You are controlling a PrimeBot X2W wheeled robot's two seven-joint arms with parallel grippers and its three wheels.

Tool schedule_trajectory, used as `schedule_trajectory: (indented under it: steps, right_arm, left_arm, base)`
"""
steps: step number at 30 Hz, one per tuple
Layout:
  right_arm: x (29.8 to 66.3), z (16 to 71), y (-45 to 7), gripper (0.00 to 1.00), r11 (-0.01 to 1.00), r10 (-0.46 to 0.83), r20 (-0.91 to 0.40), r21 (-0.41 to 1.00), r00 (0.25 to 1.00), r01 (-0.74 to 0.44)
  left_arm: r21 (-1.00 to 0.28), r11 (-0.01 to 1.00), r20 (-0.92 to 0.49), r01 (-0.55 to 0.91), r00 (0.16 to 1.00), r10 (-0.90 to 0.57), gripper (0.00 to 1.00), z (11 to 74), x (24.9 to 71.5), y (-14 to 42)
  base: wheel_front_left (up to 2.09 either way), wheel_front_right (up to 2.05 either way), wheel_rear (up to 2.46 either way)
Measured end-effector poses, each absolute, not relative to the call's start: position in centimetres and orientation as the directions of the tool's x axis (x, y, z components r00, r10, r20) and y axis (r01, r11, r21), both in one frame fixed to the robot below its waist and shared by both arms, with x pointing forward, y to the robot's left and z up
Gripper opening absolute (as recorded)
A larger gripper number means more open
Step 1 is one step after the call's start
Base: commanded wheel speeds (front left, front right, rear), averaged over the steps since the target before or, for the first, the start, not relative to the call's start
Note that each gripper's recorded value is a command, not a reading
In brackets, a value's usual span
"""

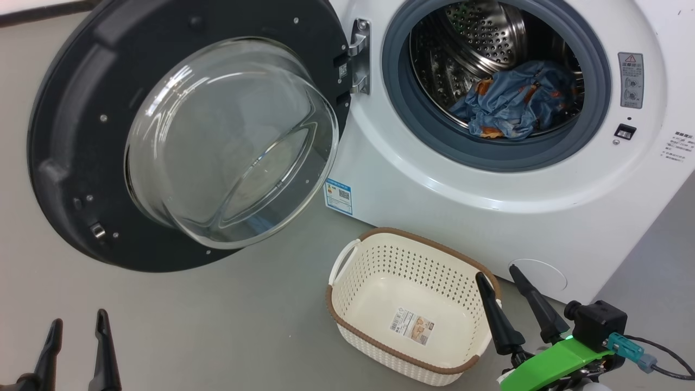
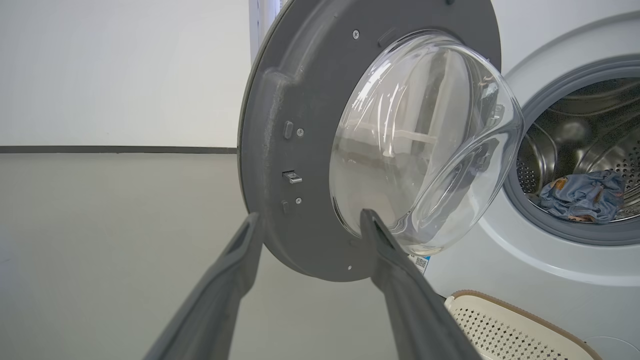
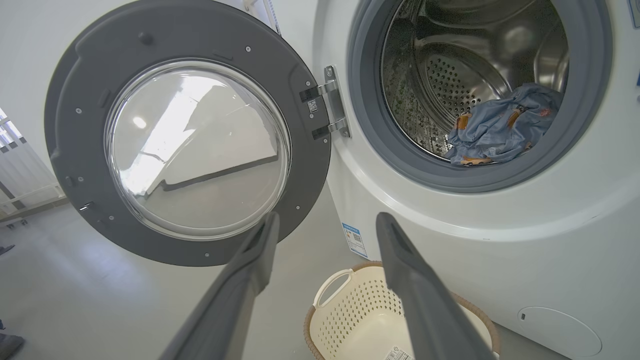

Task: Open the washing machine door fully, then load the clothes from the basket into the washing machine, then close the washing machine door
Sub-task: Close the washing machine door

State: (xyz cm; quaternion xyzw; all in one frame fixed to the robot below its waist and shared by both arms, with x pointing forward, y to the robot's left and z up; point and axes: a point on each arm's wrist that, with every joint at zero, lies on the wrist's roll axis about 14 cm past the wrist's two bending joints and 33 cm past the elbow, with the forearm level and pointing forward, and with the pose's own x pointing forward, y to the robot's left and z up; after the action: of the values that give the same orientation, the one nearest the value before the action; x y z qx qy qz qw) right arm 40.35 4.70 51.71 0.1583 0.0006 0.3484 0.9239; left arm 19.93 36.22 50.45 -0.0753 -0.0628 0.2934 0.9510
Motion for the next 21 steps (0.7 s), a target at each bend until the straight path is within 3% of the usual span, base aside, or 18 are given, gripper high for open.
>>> schedule_trajectory:
  steps: [21]
  right_arm:
    - [40.48,51.50,4.28,1.00,0.715,0.633,0.106,0.300,0.767,-0.631]
  left_arm:
    - [-0.177,0.823,0.069,-0.540,0.827,0.558,1.00,50.31,20.42,36.05]
  base:
    - [0.00,0.00,0.00]
